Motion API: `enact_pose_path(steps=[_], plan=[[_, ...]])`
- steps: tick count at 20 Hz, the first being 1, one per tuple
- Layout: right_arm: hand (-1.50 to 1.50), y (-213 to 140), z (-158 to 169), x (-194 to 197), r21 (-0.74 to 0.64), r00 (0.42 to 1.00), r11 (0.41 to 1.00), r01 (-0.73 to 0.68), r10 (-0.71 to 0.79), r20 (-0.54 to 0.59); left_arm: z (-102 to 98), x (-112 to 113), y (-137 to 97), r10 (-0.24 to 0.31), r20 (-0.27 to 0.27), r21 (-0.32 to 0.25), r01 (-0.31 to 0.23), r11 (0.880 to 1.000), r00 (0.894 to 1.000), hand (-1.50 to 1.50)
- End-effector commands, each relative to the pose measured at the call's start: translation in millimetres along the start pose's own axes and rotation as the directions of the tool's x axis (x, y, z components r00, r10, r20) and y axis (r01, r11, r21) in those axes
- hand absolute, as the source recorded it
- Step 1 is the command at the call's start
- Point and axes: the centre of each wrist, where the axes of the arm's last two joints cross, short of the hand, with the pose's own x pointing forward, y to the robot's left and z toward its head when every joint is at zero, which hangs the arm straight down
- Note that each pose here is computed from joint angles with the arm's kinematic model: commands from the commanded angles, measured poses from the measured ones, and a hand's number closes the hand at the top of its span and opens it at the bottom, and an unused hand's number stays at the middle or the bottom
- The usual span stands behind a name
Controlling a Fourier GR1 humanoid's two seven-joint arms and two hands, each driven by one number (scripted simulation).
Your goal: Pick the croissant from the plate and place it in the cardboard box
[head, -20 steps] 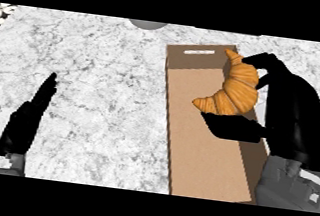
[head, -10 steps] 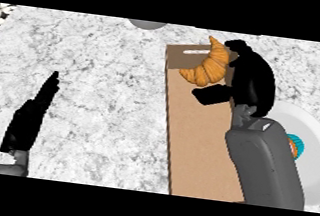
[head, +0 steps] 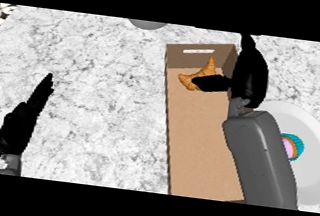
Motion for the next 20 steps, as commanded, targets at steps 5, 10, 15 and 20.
enact_pose_path(steps=[5,10,15,20], plan=[[-1.50,-30.6,-6.0,-17.4,-0.223,0.940,0.914,0.339,-0.338,0.047,-10.6,0.4,-0.1,0.009,-0.008,-0.012,-0.009,1.000,1.000,0.00],[-1.50,-81.7,2.8,-66.5,-0.344,0.885,0.821,0.455,-0.459,0.077,1.8,-3.3,-6.9,0.003,-0.012,0.026,-0.003,1.000,1.000,0.00],[-1.50,-129.7,35.6,-107.4,-0.460,0.878,0.769,0.443,-0.477,0.049,12.9,-9.7,5.0,0.012,-0.023,0.031,-0.011,0.999,1.000,0.00],[-1.50,-198.8,69.8,-140.7,-0.484,0.870,0.741,0.465,-0.483,0.096,8.4,-10.3,2.2,-0.007,-0.031,0.026,0.008,1.000,0.999,0.00]])
